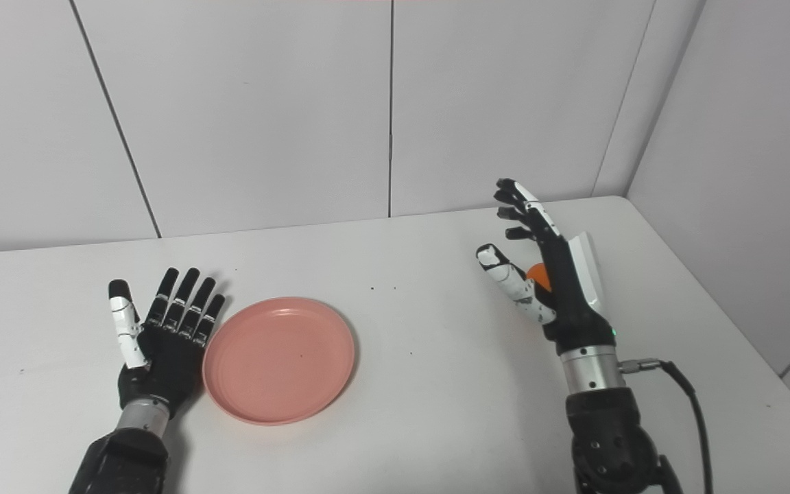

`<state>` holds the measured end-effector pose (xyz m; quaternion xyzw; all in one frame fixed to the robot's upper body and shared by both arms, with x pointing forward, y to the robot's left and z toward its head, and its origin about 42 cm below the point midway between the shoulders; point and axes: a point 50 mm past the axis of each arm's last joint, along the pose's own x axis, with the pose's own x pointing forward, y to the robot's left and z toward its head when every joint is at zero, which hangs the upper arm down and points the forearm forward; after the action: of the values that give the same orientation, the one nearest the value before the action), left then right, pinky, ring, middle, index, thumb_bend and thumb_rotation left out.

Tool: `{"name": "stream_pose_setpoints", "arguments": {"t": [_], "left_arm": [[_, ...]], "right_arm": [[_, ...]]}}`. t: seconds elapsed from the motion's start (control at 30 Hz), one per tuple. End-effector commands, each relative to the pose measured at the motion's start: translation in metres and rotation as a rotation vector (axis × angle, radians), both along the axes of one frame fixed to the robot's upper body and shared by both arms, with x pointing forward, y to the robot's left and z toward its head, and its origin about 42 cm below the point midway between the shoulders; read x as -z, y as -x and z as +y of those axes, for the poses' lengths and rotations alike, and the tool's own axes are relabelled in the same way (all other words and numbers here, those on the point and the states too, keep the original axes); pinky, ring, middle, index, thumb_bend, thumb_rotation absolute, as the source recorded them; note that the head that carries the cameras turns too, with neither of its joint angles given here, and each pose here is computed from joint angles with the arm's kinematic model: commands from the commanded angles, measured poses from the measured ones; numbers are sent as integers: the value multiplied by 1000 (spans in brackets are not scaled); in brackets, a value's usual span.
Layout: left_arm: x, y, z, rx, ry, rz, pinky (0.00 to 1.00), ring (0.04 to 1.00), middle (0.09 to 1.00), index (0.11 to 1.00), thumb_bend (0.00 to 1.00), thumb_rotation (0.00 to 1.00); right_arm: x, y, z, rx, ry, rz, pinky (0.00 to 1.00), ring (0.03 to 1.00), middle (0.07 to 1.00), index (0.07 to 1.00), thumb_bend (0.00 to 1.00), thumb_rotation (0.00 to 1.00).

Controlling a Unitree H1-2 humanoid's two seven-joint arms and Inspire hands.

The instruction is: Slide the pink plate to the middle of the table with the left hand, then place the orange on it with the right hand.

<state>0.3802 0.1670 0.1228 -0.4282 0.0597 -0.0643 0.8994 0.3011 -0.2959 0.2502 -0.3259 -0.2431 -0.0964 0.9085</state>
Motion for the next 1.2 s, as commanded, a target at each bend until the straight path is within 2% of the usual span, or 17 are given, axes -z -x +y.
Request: {"name": "stream_pose_setpoints", "arguments": {"t": [0.0,0.27,0.47,0.77,1.17], "left_arm": [[46,21,1,-1,-50,210,966,917,913,936,756,709],[47,21,2,10,-53,208,974,920,918,944,751,712],[45,21,1,15,-64,208,969,915,912,942,750,721],[45,22,3,17,-67,209,964,917,913,943,748,721],[44,23,4,20,-62,207,963,916,912,936,751,713]], "right_arm": [[-20,-4,-6,-7,87,-110,743,805,830,836,838,915],[-23,-22,-21,85,317,-112,753,820,833,822,861,924],[-16,-42,-37,158,493,-28,823,834,830,815,854,939],[0,-70,-59,215,605,94,820,833,821,807,860,915],[12,-90,-75,260,660,175,803,813,794,760,876,904]]}}
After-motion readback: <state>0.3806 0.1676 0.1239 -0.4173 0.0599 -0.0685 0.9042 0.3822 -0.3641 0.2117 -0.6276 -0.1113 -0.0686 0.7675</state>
